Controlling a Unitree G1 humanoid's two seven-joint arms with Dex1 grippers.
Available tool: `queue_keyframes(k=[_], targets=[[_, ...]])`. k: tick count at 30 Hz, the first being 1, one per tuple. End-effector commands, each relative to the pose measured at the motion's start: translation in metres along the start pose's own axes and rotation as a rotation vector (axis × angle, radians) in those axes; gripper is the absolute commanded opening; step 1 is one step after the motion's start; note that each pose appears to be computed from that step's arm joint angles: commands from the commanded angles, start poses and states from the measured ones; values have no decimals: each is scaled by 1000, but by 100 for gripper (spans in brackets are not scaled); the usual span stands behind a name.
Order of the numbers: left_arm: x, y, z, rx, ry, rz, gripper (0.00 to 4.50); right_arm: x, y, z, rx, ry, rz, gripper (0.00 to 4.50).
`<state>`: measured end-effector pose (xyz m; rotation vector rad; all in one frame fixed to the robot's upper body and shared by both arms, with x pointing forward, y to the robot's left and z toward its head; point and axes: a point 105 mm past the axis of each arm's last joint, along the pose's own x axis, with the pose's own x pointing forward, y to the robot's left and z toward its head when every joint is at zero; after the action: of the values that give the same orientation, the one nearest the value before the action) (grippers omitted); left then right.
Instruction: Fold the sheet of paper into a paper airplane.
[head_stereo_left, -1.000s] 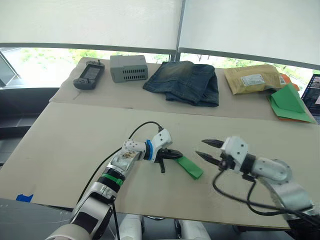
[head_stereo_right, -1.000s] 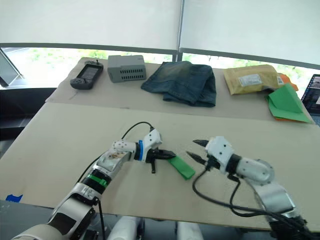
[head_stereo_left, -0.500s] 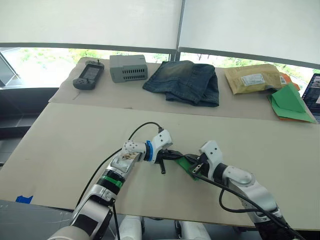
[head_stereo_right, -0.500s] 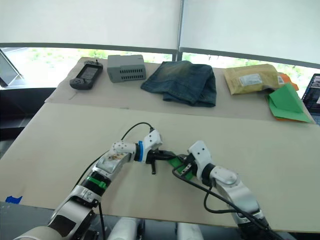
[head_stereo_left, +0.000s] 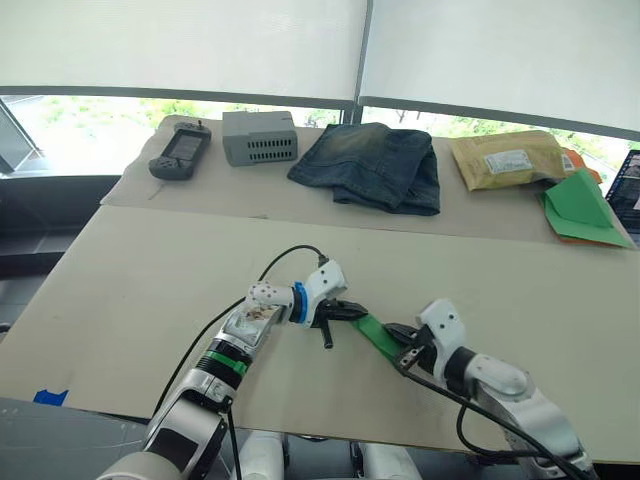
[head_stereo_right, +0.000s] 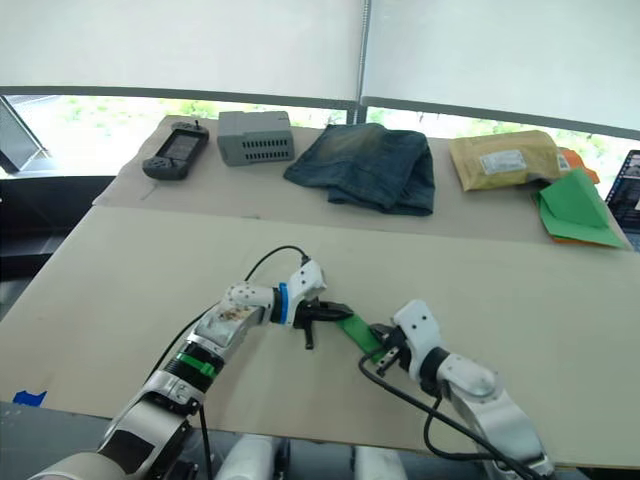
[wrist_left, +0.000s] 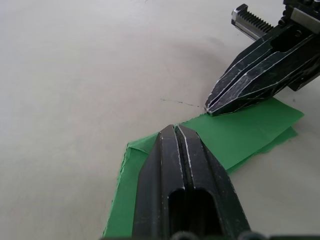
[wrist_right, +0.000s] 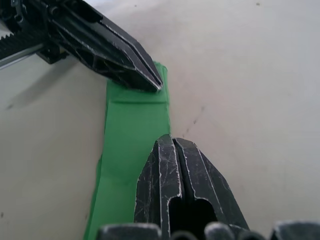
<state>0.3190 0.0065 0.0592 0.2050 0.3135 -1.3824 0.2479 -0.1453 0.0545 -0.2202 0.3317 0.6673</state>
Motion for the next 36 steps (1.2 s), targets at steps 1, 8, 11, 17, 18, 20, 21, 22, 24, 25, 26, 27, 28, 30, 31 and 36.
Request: queue_keyframes(k=[1,8,11,17,18,20,21,22,24,25,26,27,28,30,31,36], targets=[[4,-1,-14,-31,48,-11,0,-22,-3,-28,35,103,-26,2],[4,3,-9,-22,38,-12,0,-42,-9,-21,8,66,-60,2],[4,2,-7,-21,31,-19,0,-41,-19,21,-52,-100,-83,2],[6,-2,-6,-20,27,-35,0,-21,-14,50,-87,-176,-43,2],[7,-2,-5,-18,25,-37,0,-14,-10,45,-87,-149,-34,2],[8,-3,-3,-16,22,-38,0,-3,-5,30,-95,-76,-31,2],[8,-3,-2,-13,21,-40,0,2,-2,23,-85,-50,-33,2],[8,-3,-2,-11,21,-41,0,4,0,19,-78,-35,-35,2],[10,-4,0,-7,17,-40,0,9,5,8,-67,8,-43,2],[11,-4,1,-6,16,-40,0,10,6,5,-66,18,-45,2],[11,-4,2,-5,14,-40,0,11,7,4,-62,21,-44,2],[13,-4,4,-5,5,-38,0,12,8,0,-71,39,-47,2],[14,-5,8,-8,-6,-35,0,13,10,-4,-67,54,-43,2],[18,-6,17,-6,-34,-34,0,14,11,-12,-58,85,-47,2],[21,-7,21,-4,-43,-39,0,14,13,-14,-47,88,-40,2],[29,-10,14,-12,-9,-23,0,14,14,-17,-45,98,-38,2]])
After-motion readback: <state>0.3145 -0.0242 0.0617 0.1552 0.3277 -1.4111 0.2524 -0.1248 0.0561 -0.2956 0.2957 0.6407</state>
